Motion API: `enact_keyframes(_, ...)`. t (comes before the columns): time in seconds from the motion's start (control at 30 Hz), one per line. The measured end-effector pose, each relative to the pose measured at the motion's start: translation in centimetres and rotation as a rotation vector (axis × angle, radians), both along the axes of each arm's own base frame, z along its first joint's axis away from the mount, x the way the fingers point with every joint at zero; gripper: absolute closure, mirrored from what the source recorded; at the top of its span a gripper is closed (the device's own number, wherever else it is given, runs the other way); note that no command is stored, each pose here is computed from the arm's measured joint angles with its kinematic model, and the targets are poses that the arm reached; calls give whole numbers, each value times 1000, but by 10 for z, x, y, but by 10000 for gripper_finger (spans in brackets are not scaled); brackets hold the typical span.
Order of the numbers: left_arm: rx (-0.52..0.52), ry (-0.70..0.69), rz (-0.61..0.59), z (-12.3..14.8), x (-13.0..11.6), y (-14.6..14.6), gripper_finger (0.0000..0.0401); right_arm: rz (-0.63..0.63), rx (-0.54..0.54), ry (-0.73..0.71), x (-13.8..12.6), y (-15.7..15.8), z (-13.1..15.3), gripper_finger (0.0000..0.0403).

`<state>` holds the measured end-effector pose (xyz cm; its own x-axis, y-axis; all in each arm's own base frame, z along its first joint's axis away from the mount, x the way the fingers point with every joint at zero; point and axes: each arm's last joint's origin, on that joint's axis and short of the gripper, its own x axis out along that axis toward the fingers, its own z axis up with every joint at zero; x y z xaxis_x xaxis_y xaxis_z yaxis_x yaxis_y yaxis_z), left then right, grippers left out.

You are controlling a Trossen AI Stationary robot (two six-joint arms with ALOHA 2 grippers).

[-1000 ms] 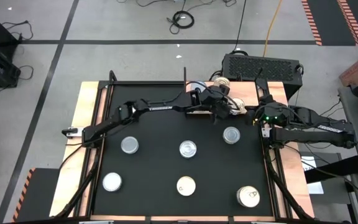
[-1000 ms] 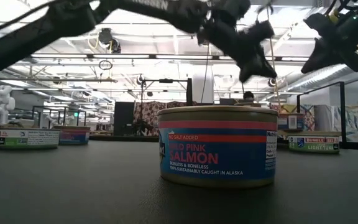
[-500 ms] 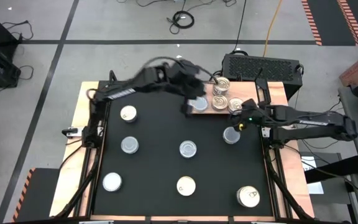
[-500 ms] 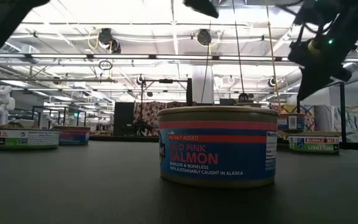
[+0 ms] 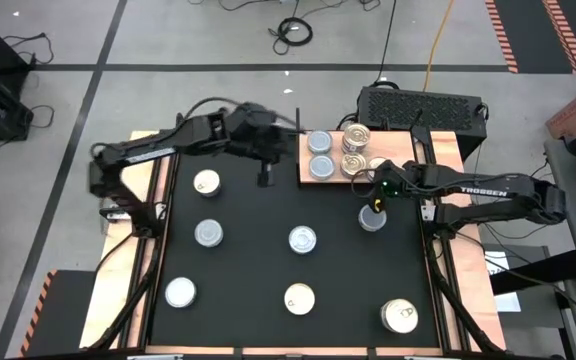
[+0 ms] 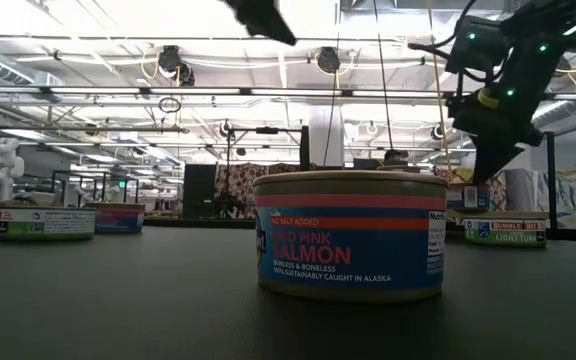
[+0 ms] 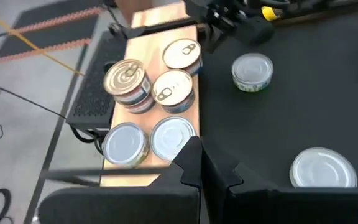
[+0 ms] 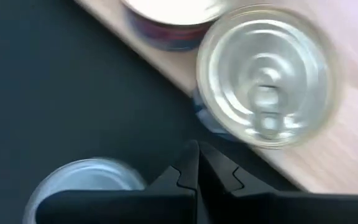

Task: Stack canned seafood by type on shelf
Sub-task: Put the blue pink tuna can on the shelf

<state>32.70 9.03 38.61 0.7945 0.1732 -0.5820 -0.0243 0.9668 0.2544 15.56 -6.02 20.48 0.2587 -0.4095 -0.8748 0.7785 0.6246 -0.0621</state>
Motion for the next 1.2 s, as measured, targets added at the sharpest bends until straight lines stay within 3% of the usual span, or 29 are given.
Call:
enact_keyframes(0.1, -21, -94, 38, -19, -28, -5, 400, 38, 43, -26, 6, 0, -2, 403)
enact_keyframes(0.27, -59, -314, 49, -66, -63, -17, 400, 21, 16, -25, 13, -8, -7, 403)
enact_keyframes(0.5, -133, -443, -2, -117, -79, -24, 401, -46, 26, 53, 14, -25, -20, 403)
enact_keyframes(1.2, -189, -432, -80, -125, -79, -30, 401, -306, -226, 83, 6, -65, -20, 403)
